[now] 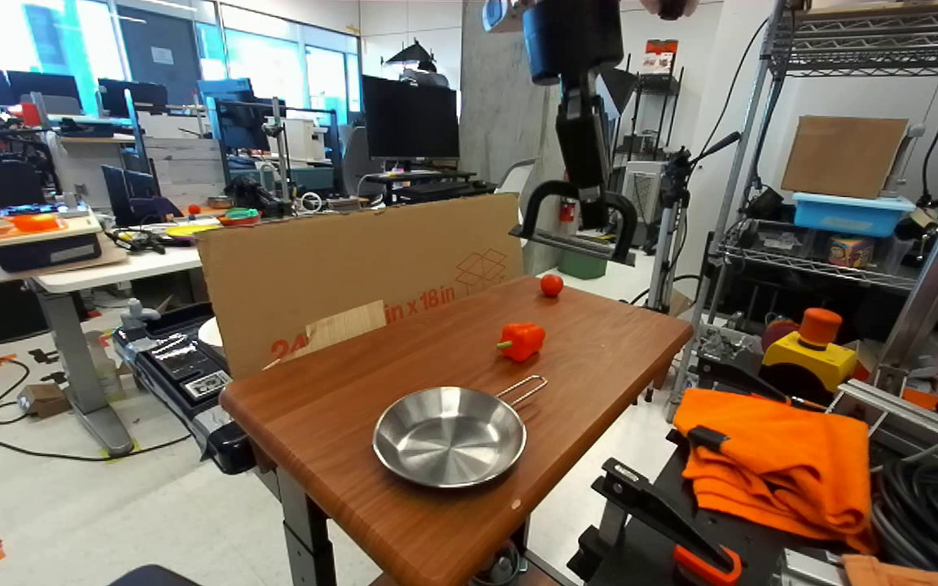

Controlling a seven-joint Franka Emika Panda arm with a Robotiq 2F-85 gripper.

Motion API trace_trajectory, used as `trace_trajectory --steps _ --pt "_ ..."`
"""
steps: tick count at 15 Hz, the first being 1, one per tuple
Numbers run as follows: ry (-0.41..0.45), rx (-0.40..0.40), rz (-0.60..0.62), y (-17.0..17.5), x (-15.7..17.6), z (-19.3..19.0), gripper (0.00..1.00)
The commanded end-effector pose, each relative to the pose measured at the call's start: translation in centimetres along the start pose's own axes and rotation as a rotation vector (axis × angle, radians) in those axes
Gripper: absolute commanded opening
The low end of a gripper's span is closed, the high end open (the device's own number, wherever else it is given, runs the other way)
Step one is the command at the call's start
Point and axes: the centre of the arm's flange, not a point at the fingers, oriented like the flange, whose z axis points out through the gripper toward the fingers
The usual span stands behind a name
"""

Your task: Pick up the black object from the table and put it back on the table.

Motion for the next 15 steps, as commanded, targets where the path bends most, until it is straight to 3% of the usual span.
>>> trace_trajectory --steps 1,8,15 --pt "-0.023 -0.005 -0.016 1.7 0.4 1.2 0.04" --pt "-0.100 0.026 0.019 4.7 0.6 4.4 0.04" --pt "-0.117 0.009 0.023 7.6 1.8 4.3 0.04"
